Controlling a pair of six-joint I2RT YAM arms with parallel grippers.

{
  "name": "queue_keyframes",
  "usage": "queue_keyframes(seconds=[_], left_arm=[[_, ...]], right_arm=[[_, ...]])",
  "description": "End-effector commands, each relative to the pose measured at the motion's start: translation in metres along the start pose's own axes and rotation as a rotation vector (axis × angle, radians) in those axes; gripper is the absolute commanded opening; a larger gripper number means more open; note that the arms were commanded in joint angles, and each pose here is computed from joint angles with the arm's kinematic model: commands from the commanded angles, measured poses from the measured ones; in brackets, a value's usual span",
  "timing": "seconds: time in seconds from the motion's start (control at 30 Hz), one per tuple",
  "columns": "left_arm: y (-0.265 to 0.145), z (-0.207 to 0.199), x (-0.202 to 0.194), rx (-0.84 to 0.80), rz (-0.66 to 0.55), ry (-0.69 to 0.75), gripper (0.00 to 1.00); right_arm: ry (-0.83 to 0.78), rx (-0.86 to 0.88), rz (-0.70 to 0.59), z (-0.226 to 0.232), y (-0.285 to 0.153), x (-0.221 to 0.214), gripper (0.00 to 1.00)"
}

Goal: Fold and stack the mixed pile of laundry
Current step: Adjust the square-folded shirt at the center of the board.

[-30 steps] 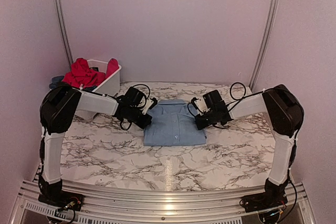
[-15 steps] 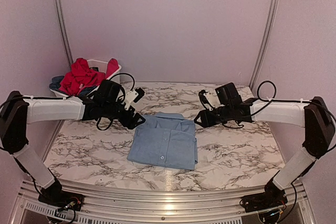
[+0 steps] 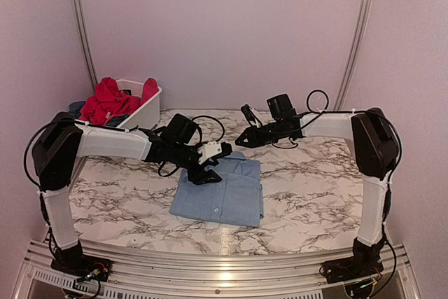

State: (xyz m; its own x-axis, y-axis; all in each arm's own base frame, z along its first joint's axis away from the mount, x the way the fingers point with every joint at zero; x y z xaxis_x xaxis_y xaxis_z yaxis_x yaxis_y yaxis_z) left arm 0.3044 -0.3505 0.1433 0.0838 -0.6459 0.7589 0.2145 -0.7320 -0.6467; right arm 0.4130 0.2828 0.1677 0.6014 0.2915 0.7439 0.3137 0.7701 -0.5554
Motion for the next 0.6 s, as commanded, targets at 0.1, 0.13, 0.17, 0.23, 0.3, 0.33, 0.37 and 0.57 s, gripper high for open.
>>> queue_keyframes(seconds=[0.1,0.13,0.17,0.23,0.3,0.33,0.37,0.57], left_arm=[[0.028,0.005,-0.011,-0.09,0.06,0.05,0.57],[0.031,0.006,-0.011,-0.097,0.059,0.05,0.56],[0.034,0.006,-0.013,-0.103,0.062,0.047,0.56],[0.041,0.008,-0.015,-0.113,0.067,0.042,0.54],[0.048,0.008,-0.02,-0.13,0.08,0.038,0.53],[0.05,0.009,-0.022,-0.135,0.086,0.034,0.52],[0.053,0.008,-0.025,-0.143,0.096,0.03,0.51],[0.064,0.009,-0.035,-0.16,0.128,0.005,0.43]], right_arm=[[0.019,0.16,0.012,-0.003,0.043,0.005,0.23],[0.015,0.169,0.018,-0.002,0.048,0.004,0.22],[0.012,0.175,0.025,-0.002,0.054,0.003,0.22],[0.013,0.182,0.04,-0.004,0.062,-0.001,0.22],[0.022,0.184,0.057,-0.009,0.07,-0.008,0.21],[0.024,0.179,0.063,-0.011,0.074,-0.011,0.21],[0.026,0.175,0.073,-0.014,0.077,-0.015,0.21],[0.05,0.166,0.121,-0.026,0.092,-0.038,0.19]])
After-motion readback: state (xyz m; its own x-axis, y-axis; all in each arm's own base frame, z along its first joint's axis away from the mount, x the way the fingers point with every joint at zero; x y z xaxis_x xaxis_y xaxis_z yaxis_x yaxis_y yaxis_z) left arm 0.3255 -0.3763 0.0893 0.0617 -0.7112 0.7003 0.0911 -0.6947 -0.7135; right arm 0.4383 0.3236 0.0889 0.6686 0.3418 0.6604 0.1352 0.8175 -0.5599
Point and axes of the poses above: each gripper's point midway between its finger pads, its own y axis out along the fingers, its own z axis along the line the jaws close on, x = y × z, the point moved 6 cm from there along -y, back along the fingers, and after that the axes turned 6 degrees about -y, right-handed, at the moved point
